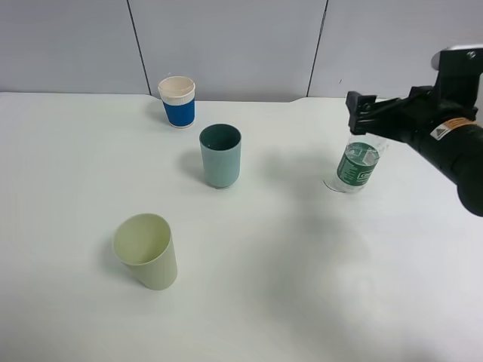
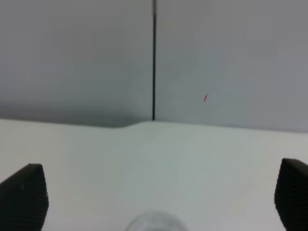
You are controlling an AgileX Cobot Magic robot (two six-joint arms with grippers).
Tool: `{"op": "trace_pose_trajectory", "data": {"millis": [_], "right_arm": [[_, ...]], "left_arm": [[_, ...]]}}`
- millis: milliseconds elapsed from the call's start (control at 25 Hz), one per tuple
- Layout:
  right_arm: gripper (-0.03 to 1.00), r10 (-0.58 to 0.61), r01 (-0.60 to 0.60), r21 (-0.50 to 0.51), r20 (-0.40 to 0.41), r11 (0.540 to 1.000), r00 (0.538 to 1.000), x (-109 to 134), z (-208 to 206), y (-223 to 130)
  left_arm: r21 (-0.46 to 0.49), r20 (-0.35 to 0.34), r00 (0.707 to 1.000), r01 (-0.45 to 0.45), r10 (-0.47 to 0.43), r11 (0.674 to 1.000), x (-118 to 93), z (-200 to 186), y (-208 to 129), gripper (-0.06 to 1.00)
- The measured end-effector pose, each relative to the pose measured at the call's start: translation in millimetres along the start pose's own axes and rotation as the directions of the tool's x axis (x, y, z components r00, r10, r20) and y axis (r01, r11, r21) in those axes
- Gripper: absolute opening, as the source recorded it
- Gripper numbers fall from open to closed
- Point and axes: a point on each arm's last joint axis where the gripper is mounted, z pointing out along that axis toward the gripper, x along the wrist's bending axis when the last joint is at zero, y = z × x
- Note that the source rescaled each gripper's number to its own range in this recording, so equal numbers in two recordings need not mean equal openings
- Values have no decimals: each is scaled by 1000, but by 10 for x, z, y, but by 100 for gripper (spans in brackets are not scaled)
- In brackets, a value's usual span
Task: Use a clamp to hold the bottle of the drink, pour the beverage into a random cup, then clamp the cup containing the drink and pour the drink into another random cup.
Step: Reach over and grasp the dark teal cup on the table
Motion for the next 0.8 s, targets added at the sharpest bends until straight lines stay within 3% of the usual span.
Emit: {"op": "trace_pose_trajectory", "data": {"millis": [320, 520, 800], "right_arm": [[94, -105, 117, -164, 82, 979, 991, -166, -398, 571], [94, -88, 118, -272, 120, 955, 989, -259, -677, 844], [94, -102, 161, -235, 245, 959, 964, -518, -921, 940]], "left_arm": [[0, 0, 1000, 0, 0, 1000, 0, 0, 0, 100], [0, 0, 1000, 0, 0, 1000, 0, 0, 0, 100], [0, 0, 1000, 0, 0, 1000, 0, 0, 0, 100]]}}
